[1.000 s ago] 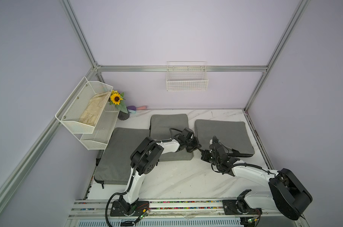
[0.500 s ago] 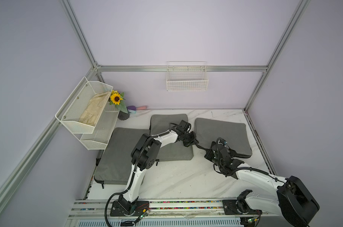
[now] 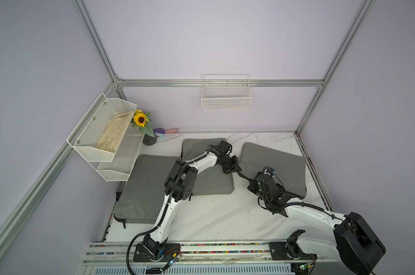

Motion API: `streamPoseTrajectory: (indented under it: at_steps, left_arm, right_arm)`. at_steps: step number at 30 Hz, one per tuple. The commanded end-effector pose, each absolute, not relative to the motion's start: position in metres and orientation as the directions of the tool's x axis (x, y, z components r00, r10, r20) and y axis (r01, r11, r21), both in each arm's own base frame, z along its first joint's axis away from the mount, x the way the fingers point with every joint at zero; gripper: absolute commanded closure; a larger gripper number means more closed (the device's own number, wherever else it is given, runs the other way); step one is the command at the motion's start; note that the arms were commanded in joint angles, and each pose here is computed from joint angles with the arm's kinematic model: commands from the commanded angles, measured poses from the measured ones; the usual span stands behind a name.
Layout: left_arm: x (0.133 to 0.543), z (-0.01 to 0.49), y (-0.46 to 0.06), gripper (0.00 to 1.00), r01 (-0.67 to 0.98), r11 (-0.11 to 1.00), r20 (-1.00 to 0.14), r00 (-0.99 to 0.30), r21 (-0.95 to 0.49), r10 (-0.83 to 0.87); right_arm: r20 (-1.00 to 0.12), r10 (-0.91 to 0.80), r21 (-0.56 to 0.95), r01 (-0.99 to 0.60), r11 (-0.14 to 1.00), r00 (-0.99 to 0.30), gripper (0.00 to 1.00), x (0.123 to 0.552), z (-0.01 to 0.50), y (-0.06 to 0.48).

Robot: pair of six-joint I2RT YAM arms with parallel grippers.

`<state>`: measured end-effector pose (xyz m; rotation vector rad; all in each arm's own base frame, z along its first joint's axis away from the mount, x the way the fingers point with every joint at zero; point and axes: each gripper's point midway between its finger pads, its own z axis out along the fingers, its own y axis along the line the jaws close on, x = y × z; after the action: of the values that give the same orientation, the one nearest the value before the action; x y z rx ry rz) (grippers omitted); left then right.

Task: Put the mouse into the laptop bag
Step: Zip the zipper on the zippered laptop bag.

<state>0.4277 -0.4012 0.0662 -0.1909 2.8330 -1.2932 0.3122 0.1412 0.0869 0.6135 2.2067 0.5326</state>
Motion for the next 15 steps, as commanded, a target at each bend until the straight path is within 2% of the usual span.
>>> streamPoseTrajectory:
  at_steps: [1, 4, 7, 10, 13, 15]
  left_arm:
    - [0.537, 0.111, -0.314, 1.00, -0.094, 0.645, -0.252, -0.870, -0.759, -0.423]
    - [0.516, 0.119, -0.323, 1.00, -0.084, 0.629, -0.231, -0.886, -0.773, -0.403]
    - [0.500, 0.128, -0.329, 1.00, -0.062, 0.621, -0.232, -0.895, -0.781, -0.381]
    - [0.484, 0.129, -0.333, 1.00, -0.068, 0.612, -0.206, -0.907, -0.788, -0.366]
    - [0.468, 0.127, -0.340, 1.00, -0.056, 0.610, -0.208, -0.912, -0.791, -0.353]
    - [0.462, 0.127, -0.345, 1.00, -0.045, 0.611, -0.212, -0.916, -0.790, -0.341]
  right_arm:
    - [-0.580, 0.524, 0.456, 0.284, 0.843, -0.623, 1.00, 0.308, 0.059, 0.134]
    - [-0.616, 0.497, 0.466, 0.226, 0.855, -0.611, 1.00, 0.328, 0.054, 0.148]
    - [-0.631, 0.485, 0.429, 0.248, 0.869, -0.606, 1.00, 0.339, 0.041, 0.149]
    - [-0.633, 0.481, 0.384, 0.294, 0.875, -0.606, 1.00, 0.340, 0.030, 0.142]
    - [-0.624, 0.462, 0.411, 0.238, 0.880, -0.630, 1.00, 0.335, 0.029, 0.150]
    - [-0.619, 0.478, 0.390, 0.285, 0.876, -0.623, 1.00, 0.328, 0.026, 0.139]
